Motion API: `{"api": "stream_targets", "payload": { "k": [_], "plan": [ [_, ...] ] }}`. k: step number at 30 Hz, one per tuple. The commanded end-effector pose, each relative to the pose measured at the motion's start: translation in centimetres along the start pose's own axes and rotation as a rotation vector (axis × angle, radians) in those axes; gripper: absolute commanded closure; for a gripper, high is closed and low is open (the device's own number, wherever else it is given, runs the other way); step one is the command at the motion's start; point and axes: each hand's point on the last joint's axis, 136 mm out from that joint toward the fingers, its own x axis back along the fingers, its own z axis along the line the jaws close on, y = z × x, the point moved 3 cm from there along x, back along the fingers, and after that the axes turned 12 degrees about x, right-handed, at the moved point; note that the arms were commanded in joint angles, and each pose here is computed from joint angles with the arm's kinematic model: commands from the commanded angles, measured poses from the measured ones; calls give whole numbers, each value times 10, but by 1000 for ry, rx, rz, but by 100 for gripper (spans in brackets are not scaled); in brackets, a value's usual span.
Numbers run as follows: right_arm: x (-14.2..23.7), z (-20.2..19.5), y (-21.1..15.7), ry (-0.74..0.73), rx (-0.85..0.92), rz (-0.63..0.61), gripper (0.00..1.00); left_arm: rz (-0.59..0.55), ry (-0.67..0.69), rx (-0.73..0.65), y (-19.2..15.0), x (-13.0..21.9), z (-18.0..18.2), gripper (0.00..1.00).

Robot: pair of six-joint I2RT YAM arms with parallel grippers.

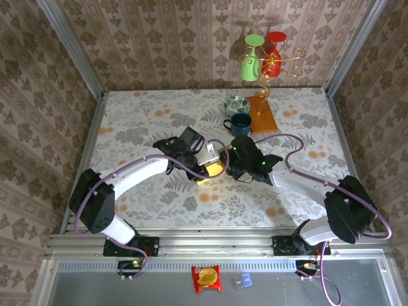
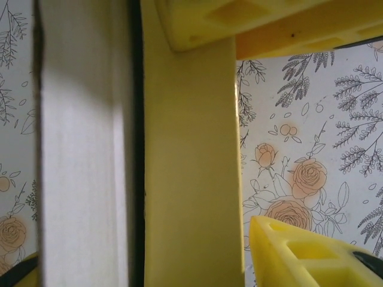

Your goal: Fold the paper box

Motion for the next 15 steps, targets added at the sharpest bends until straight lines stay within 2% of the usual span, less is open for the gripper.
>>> {"api": "stream_targets", "payload": {
  "k": [1,4,8,12,15],
  "plan": [
    [-8,-50,-15,-219,-31,67,69,-16,-7,10,4,1,-2,55],
    [-4,-43,-13,-208,-12,59,68,-24,-6,10,5,2,-2,64],
    [9,-19,-4,-123,66,21,57,-27,-13,-7,4,2,-3,70],
    [44,11,15,-12,250,-25,46,-21,-16,-22,-1,5,0,71],
    [74,11,33,-24,446,-64,47,-34,-24,-50,-5,13,3,71]
  ]
}}
